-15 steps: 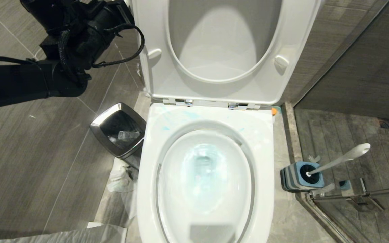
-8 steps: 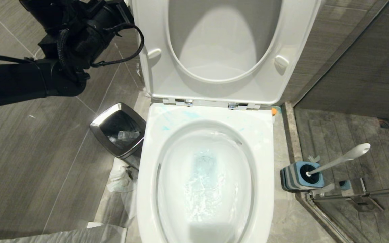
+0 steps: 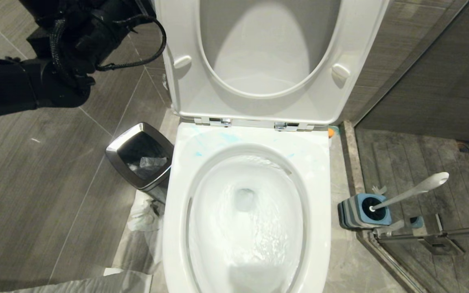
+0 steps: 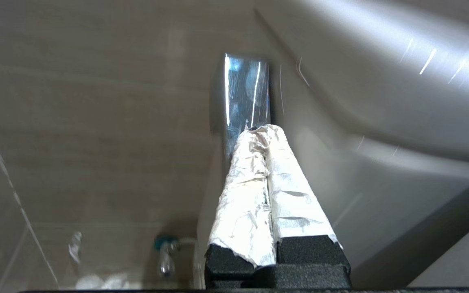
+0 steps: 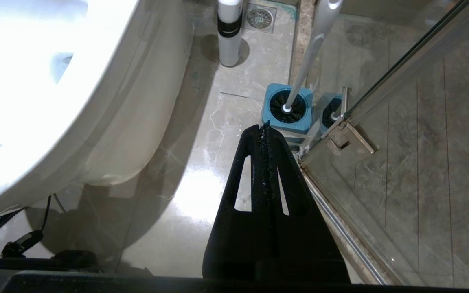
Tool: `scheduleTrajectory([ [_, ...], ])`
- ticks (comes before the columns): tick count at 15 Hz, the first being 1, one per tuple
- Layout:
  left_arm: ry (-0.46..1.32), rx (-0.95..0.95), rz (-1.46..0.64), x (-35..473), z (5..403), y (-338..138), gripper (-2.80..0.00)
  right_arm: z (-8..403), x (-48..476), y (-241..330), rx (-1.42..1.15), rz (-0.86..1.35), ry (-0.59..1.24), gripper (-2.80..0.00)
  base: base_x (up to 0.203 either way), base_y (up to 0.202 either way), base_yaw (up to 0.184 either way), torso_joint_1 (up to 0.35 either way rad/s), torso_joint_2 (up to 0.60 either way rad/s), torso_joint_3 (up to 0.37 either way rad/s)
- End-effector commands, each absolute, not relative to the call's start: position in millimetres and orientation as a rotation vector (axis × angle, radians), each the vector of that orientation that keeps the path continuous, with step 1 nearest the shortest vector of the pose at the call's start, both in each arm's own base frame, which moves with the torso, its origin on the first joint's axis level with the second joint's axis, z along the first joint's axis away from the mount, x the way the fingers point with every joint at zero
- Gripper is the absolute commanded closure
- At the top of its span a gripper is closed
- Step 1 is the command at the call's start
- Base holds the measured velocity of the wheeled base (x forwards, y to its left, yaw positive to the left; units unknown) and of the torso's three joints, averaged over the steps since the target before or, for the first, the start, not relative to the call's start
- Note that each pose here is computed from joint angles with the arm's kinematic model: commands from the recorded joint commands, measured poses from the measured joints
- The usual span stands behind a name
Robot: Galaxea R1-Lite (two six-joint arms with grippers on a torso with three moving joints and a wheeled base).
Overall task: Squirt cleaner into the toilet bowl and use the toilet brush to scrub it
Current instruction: Flush the toilet, then close the toilet lid
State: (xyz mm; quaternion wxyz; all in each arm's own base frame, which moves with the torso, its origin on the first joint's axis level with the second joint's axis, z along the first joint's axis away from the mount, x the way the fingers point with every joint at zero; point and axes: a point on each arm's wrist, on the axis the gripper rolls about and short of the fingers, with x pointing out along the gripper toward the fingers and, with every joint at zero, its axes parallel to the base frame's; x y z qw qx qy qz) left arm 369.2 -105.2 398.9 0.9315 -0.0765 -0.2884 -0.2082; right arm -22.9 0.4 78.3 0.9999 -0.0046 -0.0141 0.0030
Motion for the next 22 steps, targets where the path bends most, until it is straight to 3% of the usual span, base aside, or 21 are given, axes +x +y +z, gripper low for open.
scheduleTrajectory([
  [1,-0.701,-0.160,-0.421,335.0,431.7,-93.2,0.00,74.9,-22.0,0.4,-0.009,0.006,-0.017,0.00,0.000,0.000,0.000,0.000,0.00,0.000],
  [10,-0.904,-0.164,-0.407,215.3,500.9,-57.8,0.00,74.9,-22.0,0.4,-0.009,0.006,-0.017,0.00,0.000,0.000,0.000,0.000,0.00,0.000],
  [16,-0.778,-0.122,-0.495,154.3,487.6,-44.7,0.00,74.9,-22.0,0.4,-0.009,0.006,-0.017,0.00,0.000,0.000,0.000,0.000,0.00,0.000],
  [22,-0.573,-0.065,-0.671,167.6,465.9,-51.5,0.00,74.9,-22.0,0.4,-0.009,0.006,-0.017,0.00,0.000,0.000,0.000,0.000,0.00,0.000],
])
